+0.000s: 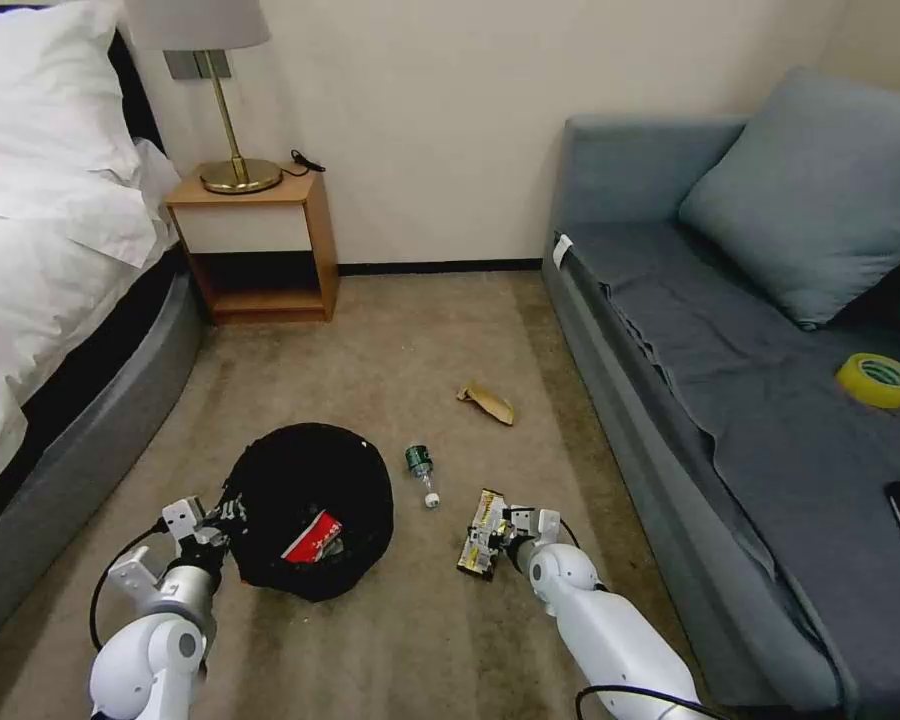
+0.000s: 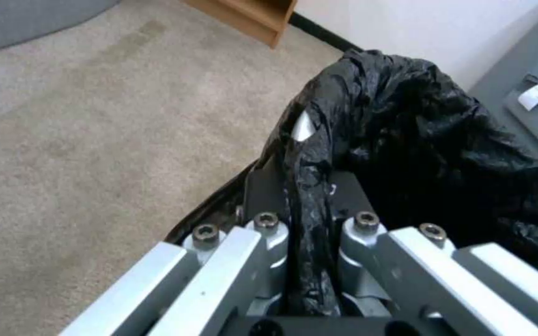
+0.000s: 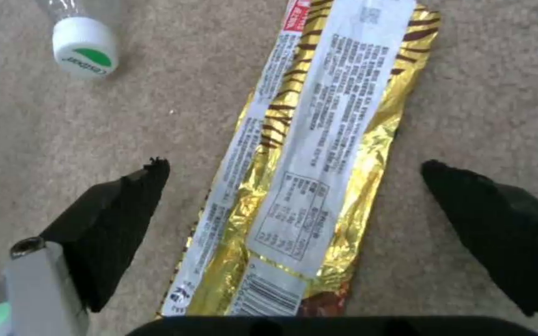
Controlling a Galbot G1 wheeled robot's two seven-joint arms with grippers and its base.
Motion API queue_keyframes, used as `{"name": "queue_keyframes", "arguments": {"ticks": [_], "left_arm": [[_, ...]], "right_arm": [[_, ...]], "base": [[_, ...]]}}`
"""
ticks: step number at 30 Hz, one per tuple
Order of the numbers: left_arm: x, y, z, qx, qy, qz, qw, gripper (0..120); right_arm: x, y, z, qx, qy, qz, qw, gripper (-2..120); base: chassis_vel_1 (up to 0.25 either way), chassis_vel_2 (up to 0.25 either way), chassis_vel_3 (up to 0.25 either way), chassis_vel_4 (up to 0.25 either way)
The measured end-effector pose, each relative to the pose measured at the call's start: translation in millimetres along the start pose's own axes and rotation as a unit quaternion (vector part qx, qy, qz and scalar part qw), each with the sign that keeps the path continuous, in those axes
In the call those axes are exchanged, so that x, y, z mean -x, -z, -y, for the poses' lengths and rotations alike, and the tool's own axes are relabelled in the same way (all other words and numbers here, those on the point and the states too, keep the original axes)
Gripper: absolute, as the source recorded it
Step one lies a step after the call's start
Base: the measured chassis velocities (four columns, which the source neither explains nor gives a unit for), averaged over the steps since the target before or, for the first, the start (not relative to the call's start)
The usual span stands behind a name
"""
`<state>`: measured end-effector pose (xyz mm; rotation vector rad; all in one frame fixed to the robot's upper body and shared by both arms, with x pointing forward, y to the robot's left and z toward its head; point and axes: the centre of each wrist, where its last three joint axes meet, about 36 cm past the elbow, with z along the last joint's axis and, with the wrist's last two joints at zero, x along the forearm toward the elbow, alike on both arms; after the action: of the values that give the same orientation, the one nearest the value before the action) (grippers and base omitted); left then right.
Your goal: Pick up the trash bin, then pick up the garbage on the floor and place it into the trash bin.
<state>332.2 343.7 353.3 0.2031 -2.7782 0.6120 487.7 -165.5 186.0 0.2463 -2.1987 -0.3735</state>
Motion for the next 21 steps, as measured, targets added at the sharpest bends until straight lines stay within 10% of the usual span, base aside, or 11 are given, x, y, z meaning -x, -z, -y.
{"name": "queue_keyframes", "arguments": {"ticks": [21], "left_arm": [[0.3,-3.8,-4.5,-0.002,0.005,0.0,1.0,5]], "right_arm": [[0,-16,-25,-0.011,0.038,-0.009,0.999,100]], "base": [[0.0,0.0,0.0,0.0]]}}
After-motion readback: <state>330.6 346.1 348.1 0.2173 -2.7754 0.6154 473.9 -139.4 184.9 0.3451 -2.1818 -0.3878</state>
